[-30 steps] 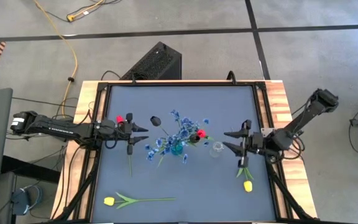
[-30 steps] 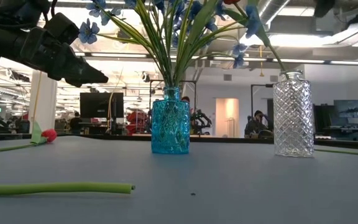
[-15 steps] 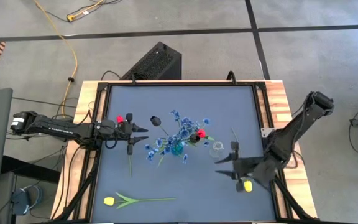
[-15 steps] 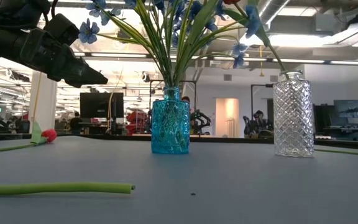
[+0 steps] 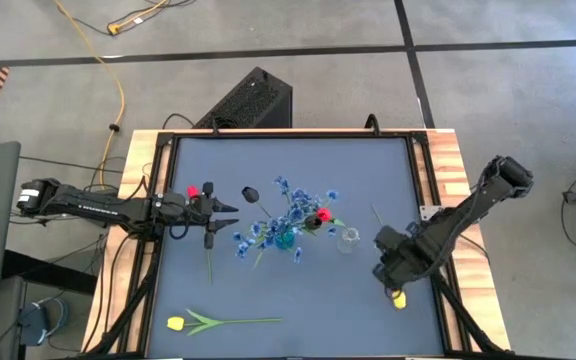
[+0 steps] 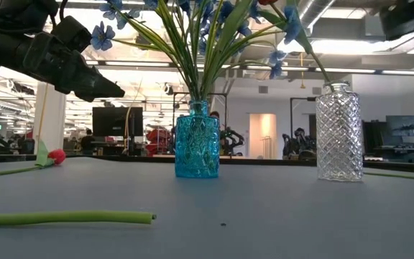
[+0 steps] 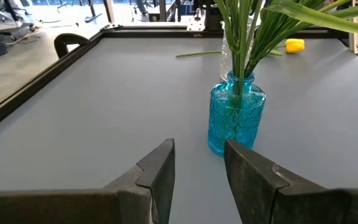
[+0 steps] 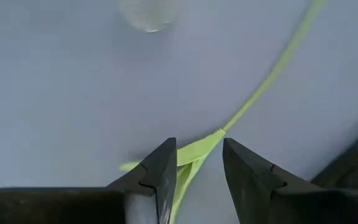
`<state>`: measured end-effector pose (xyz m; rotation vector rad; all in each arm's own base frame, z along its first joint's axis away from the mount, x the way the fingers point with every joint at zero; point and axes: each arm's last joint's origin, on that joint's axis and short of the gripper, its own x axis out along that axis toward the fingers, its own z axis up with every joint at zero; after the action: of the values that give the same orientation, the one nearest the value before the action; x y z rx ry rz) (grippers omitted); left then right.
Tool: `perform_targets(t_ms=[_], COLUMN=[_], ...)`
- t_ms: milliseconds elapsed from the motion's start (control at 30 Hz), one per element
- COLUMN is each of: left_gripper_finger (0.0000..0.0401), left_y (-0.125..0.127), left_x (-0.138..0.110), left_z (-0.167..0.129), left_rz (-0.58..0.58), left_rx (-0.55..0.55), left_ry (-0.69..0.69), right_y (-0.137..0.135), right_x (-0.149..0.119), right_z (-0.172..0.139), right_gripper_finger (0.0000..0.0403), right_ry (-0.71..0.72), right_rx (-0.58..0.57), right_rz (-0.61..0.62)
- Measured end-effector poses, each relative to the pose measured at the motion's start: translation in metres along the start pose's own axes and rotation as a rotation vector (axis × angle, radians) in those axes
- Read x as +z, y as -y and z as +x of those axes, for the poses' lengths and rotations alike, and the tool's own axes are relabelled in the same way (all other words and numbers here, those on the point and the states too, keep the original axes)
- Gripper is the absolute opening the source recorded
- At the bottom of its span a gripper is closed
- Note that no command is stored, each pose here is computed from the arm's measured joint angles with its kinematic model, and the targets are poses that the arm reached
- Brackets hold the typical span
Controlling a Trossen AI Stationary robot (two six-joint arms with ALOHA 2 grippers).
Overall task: Sort flowers into vase by color
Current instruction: Put the right yellow flower into the transparent flower vase
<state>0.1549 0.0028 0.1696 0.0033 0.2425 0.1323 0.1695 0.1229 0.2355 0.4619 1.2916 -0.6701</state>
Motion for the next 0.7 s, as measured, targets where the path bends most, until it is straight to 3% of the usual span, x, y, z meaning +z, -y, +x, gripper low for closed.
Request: perform_targets(t_ms=[133, 233, 400, 700], left_gripper_finger=[0.0128, 0.0128, 0.0128, 0.0128], left_y=[0.0, 0.0, 0.0, 0.0], left_x=[0.0, 0.0, 0.0, 0.0], left_z=[0.0, 0.0, 0.0, 0.0], left_rz=[-0.001, -0.001, -0.002, -0.008], left_rx=[-0.001, 0.0, -0.001, 0.0], left_ry=[0.0, 0.0, 0.0, -0.003], right_y=[0.001, 0.004, 0.005, -0.011], right_x=[0.012, 0.019, 0.025, 0.011], right_z=[0.003, 0.005, 0.008, 0.024], right_gripper_finger=[0.0157, 0.0157, 0.0157, 0.0157], right_ry=[-0.059, -0.078, -0.082, -0.258], right_rx=[0.008, 0.005, 0.011, 0.099], right_rz=[0.093, -0.01, -0.393, -1.262])
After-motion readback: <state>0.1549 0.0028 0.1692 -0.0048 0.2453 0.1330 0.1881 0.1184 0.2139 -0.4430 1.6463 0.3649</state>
